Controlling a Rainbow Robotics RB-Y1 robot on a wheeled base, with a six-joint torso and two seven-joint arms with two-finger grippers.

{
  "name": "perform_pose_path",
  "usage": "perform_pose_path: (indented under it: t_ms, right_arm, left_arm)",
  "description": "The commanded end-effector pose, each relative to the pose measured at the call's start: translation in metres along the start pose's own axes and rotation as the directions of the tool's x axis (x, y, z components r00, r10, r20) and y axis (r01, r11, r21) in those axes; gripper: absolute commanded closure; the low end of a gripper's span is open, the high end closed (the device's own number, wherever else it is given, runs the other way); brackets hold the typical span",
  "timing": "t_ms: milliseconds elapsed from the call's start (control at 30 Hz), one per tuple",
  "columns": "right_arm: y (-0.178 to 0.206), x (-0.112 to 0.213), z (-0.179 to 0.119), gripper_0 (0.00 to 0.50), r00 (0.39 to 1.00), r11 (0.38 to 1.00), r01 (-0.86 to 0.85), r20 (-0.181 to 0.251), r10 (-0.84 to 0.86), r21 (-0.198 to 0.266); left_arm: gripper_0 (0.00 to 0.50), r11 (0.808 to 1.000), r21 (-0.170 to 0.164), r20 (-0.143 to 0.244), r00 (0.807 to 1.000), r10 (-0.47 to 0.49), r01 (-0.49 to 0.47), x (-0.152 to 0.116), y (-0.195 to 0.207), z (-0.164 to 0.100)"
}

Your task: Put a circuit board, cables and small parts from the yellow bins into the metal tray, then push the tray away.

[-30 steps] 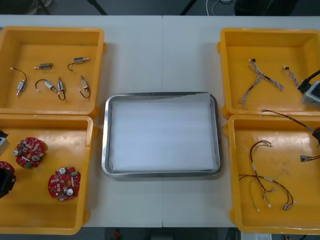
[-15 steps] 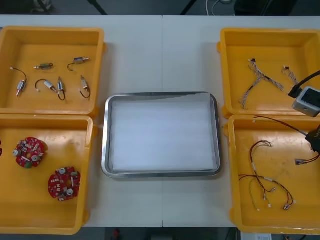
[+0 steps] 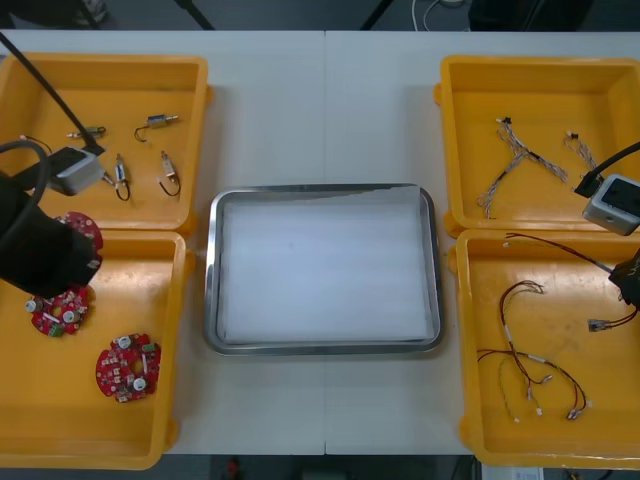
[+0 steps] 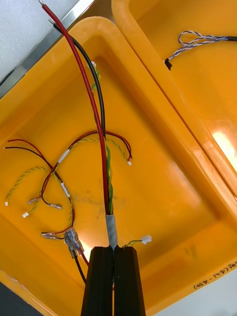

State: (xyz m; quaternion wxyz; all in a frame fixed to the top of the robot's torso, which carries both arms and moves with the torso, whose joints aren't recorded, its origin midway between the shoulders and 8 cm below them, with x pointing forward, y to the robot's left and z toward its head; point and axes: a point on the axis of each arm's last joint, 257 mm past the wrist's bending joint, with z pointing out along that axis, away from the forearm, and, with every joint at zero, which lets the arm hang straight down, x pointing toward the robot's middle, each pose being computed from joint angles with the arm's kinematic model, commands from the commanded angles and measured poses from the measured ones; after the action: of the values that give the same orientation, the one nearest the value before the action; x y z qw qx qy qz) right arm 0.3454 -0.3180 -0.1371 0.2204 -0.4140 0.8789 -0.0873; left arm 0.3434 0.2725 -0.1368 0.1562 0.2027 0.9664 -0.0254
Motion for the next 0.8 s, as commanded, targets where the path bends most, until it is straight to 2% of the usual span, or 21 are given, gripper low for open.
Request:
perform_pose_path:
  t_ms: [33, 200, 433, 567, 733, 800]
  right_arm:
    - [-0.002, -0.005, -0.009, 0.500, 1.000, 0.999, 0.021, -0.004, -0.021, 0.028]
    - [-0.002, -0.005, -0.009, 0.500, 1.000, 0.999, 0.018, -0.004, -0.018, 0.029]
    - [-0.003, -0.004, -0.009, 0.500, 1.000, 0.999, 0.015, -0.006, -0.015, 0.031]
    - [-0.003, -0.005, -0.009, 0.500, 1.000, 0.999, 0.015, -0.003, -0.014, 0.031]
    - [-0.002, -0.005, -0.008, 0.500, 1.000, 1.000, 0.013, -0.005, -0.013, 0.028]
    - [-0.003, -0.005, -0.009, 0.500, 1.000, 0.999, 0.013, -0.004, -0.012, 0.030]
  left_arm:
    - [0.500, 0.999, 0.026, 0.051, 0.998, -0.038, 0.036, -0.034, -0.044, -0.001]
    - [0.500, 1.000, 0.022, 0.064, 0.998, -0.006, 0.005, -0.057, -0.085, 0.014]
    - [0.500, 0.999, 0.051, 0.052, 0.999, 0.008, -0.010, -0.080, -0.138, 0.041]
    - [0.500, 0.999, 0.053, 0.033, 0.999, 0.004, -0.006, -0.089, -0.156, 0.059]
    - [0.500, 0.999, 0.048, 0.021, 1.000, -0.005, 0.004, -0.098, -0.174, 0.091]
    - [0.500, 0.999, 0.043, 0.005, 1.000, -0.018, 0.018, -0.098, -0.181, 0.108]
